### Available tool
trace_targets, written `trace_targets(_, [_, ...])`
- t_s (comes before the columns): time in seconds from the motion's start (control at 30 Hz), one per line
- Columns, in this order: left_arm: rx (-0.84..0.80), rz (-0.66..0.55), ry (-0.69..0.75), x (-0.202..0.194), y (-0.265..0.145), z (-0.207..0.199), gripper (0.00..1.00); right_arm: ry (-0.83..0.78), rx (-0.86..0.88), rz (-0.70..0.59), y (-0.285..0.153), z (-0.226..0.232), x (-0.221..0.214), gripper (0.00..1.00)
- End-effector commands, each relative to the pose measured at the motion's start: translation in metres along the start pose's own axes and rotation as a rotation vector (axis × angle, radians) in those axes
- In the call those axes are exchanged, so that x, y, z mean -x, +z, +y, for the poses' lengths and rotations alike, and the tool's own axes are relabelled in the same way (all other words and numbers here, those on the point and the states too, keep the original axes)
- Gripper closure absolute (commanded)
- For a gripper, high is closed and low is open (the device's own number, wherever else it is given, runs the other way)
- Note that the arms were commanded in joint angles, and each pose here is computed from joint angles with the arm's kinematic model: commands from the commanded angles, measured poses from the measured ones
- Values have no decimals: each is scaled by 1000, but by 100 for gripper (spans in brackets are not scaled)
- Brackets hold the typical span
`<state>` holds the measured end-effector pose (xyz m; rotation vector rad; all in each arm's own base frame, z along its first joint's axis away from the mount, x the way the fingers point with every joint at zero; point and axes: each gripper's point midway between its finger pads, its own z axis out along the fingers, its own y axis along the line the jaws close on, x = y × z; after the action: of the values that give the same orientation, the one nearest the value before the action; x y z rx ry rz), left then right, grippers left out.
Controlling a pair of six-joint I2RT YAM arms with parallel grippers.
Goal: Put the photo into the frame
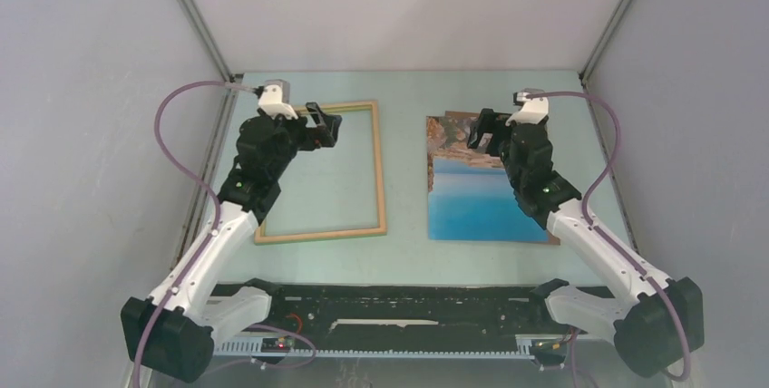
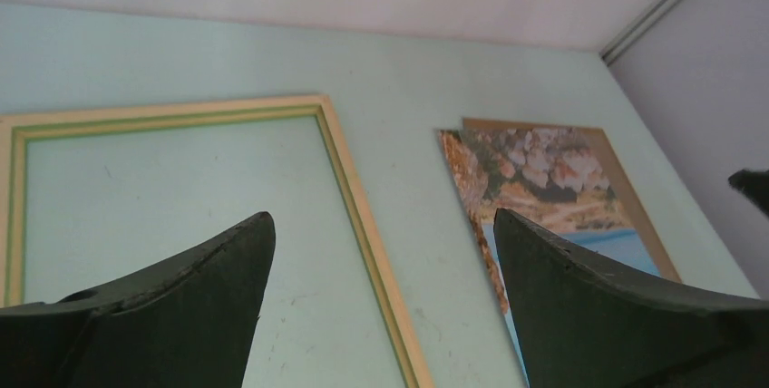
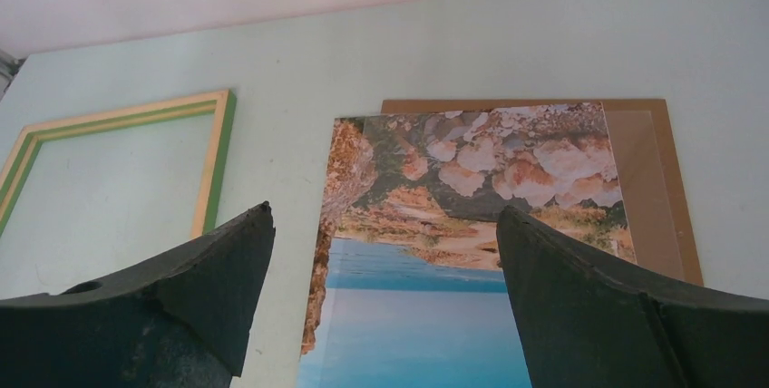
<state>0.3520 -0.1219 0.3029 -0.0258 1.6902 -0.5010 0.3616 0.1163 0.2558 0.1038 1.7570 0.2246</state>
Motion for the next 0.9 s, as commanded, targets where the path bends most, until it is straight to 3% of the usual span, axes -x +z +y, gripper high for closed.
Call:
trace_targets(0.0, [-14, 36, 67, -6, 7, -11, 2, 46, -17, -85, 6, 3, 24, 0])
trace_targets(0.27, [-70, 261, 107, -72, 32, -47, 0, 43, -19, 87, 19, -14, -19, 0])
trace_targets(0.47, [-167, 448, 3, -133, 48, -89, 2, 285, 53, 308, 29, -50, -58, 0])
trace_targets(0.53, [-184, 510, -77, -151, 53, -105, 8, 359, 95, 355, 30, -59, -67, 0])
trace_targets(0.67, [-178, 598, -223, -192, 64, -142, 10, 455, 12, 407, 32, -93, -88, 1])
trace_targets(0.87, [-193, 712, -229, -256, 89, -186, 8, 623, -88, 419, 19, -160, -102, 3])
